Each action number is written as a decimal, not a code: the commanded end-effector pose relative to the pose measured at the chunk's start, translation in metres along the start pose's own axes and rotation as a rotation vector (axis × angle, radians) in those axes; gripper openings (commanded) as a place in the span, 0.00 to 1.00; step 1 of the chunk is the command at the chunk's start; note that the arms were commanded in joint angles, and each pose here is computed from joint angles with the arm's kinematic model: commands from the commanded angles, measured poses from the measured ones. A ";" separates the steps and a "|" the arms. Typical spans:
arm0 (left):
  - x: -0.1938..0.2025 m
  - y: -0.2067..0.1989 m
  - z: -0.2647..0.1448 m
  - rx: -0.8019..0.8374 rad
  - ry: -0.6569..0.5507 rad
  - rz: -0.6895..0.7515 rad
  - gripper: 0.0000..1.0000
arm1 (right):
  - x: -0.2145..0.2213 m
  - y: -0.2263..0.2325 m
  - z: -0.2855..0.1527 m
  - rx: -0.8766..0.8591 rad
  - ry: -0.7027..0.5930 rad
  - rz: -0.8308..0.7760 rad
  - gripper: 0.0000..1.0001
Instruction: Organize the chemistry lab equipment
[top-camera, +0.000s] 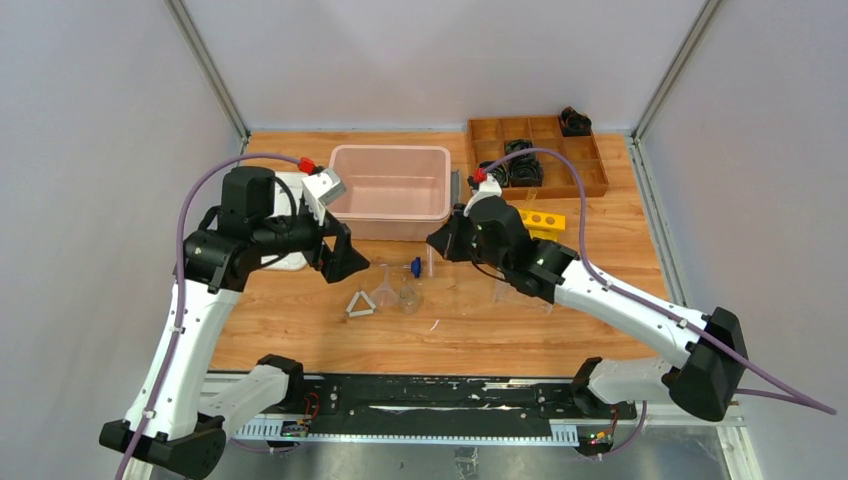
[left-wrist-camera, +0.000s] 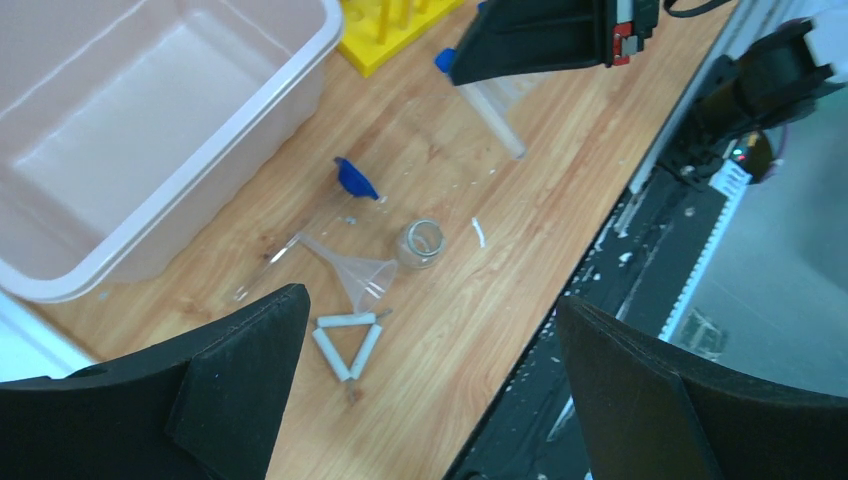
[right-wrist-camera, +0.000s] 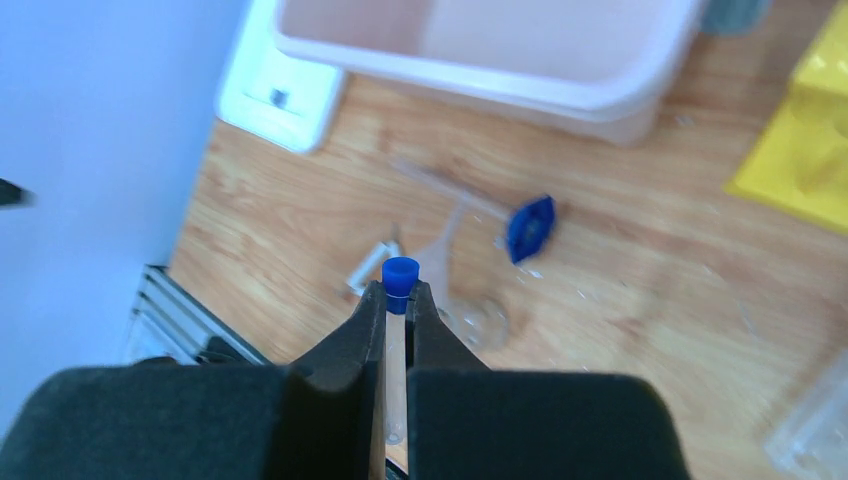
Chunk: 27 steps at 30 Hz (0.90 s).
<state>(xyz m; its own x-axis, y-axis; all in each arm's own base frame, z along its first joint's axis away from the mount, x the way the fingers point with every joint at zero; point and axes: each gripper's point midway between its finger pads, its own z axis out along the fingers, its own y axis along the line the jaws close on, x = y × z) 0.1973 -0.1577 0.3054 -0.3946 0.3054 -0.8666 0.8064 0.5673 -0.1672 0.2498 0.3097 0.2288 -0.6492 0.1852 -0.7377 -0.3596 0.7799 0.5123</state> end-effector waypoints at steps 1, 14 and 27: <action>-0.009 -0.029 -0.004 0.126 -0.043 -0.056 1.00 | -0.057 0.067 -0.018 -0.186 -0.208 0.055 0.00; -0.021 -0.045 -0.001 0.252 -0.044 -0.159 0.86 | -0.104 0.173 -0.058 -0.398 -0.439 0.024 0.00; -0.030 -0.050 -0.002 0.297 -0.055 -0.157 0.50 | -0.096 0.186 -0.057 -0.438 -0.441 0.027 0.00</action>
<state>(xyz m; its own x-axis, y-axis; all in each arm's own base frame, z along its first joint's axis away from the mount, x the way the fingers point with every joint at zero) 0.1711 -0.1895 0.3276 -0.5256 0.1958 -0.8279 0.8155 0.3932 -0.4247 0.2104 0.4046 0.3979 -0.3940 0.4510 -0.8008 -0.6325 0.4991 0.5923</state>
